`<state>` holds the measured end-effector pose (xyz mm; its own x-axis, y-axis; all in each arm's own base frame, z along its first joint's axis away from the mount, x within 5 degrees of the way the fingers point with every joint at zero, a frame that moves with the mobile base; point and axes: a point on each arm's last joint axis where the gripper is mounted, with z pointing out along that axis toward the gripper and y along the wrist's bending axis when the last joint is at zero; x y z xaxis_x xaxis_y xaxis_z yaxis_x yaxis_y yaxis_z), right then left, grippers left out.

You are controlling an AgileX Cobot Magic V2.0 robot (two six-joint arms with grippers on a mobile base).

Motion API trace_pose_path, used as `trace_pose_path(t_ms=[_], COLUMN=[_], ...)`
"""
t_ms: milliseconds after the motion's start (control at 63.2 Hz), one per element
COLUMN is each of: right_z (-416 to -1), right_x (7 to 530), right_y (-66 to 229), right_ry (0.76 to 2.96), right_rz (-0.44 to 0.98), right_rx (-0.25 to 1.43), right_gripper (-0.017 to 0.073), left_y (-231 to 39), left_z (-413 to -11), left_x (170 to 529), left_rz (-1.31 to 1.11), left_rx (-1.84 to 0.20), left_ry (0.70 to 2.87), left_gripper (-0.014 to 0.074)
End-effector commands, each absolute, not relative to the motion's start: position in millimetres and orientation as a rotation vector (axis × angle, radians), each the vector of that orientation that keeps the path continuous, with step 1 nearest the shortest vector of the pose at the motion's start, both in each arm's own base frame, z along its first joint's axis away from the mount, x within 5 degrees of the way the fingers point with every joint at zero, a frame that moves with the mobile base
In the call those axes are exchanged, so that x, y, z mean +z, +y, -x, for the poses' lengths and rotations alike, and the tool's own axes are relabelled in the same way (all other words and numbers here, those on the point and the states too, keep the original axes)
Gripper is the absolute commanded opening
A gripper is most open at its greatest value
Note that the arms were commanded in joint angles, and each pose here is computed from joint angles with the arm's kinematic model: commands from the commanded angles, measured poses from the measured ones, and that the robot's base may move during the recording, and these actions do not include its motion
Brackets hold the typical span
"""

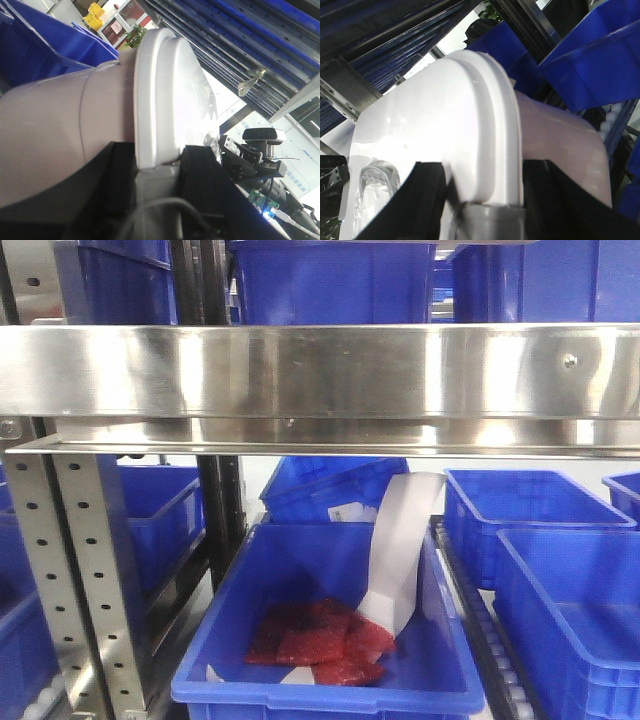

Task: Grab white bin and place on right shelf
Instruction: 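Raise the bin with both grippers over the upper shelf edge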

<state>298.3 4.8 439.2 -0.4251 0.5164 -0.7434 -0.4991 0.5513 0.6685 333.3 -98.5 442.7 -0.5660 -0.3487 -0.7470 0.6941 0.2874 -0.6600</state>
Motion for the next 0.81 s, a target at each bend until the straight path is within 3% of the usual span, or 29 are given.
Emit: trace_pose_path(t_ms=[0,791], right_z=[-256.3,-256.3], right_x=[469.5,469.5], right_y=[39.6,39.6], right_ry=[1.561,1.561], right_rz=[0.327,0.327], right_rx=[1.425,1.425], right_gripper=[0.0057,0.0057], left_y=[-123.3,-123.3], left_z=[-284.5,-284.5], left_x=[475.6,475.8], left_rz=[-0.647,-0.646], left_rx=[-1.676,-1.678], left_ry=[1.492,1.49], left_gripper=[-0.0118,-0.0118])
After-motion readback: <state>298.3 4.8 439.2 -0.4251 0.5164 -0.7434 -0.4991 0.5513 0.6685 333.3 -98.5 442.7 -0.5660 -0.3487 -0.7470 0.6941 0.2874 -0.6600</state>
